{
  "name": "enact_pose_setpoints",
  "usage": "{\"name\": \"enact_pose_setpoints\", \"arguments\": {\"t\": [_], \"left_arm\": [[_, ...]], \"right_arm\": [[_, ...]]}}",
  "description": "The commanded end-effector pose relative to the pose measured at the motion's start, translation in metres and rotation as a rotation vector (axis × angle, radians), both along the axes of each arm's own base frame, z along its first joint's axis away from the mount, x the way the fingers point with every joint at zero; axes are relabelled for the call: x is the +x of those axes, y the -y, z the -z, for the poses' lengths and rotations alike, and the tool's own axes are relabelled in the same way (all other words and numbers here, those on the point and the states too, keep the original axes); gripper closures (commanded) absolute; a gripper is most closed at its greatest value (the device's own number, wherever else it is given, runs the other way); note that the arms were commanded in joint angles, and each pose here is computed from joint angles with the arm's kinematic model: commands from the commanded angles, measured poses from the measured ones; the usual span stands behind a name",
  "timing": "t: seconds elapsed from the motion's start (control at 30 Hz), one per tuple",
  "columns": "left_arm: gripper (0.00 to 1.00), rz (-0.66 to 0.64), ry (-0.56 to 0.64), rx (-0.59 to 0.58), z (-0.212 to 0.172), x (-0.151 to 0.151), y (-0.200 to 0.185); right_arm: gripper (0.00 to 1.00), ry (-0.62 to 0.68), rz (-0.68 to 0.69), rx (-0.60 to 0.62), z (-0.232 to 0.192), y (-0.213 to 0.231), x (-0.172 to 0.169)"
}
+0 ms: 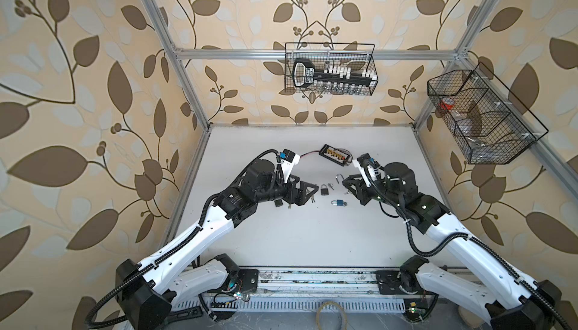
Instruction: Lock with the key
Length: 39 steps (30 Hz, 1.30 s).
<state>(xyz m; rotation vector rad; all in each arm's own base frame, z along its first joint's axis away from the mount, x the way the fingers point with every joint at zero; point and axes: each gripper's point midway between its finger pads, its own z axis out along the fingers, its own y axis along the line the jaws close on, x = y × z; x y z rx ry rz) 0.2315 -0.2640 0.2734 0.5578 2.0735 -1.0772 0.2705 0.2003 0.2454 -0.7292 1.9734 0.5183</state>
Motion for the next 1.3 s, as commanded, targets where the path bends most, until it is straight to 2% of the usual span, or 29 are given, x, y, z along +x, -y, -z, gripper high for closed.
{"name": "enact_pose_setpoints", "arguments": {"t": [0.0,0.27,0.53,0.73,0.9,1.0,1.07,1.1,1.27], "left_arm": [[0.12,0.159,0.005,-0.053,-0.012,-0.019,0.018],[0.24,0.23,-0.016,-0.062,-0.007,-0.03,0.033],[0.46,0.267,-0.035,-0.052,0.0,-0.033,0.048],[0.71,0.269,-0.042,-0.04,0.005,-0.031,0.056],[0.84,0.26,-0.044,-0.034,0.007,-0.028,0.057],[0.84,0.257,-0.044,-0.034,0.007,-0.027,0.058],[0.72,0.26,-0.043,-0.038,0.006,-0.027,0.059],[0.71,0.26,-0.043,-0.04,0.005,-0.026,0.059],[0.83,0.258,-0.043,-0.039,0.005,-0.025,0.06]], "right_arm": [[1.0,0.084,-0.187,-0.103,-0.007,-0.019,-0.018],[1.0,0.188,-0.315,-0.237,-0.008,-0.04,-0.042],[1.0,0.198,-0.363,-0.255,-0.008,-0.047,-0.049],[1.0,0.192,-0.373,-0.256,-0.006,-0.049,-0.051],[1.0,0.192,-0.377,-0.254,-0.005,-0.049,-0.052],[1.0,0.186,-0.39,-0.256,-0.003,-0.051,-0.053],[1.0,0.179,-0.396,-0.259,-0.001,-0.051,-0.053],[1.0,0.177,-0.398,-0.259,0.0,-0.052,-0.053],[1.0,0.172,-0.403,-0.262,0.001,-0.052,-0.054]]}}
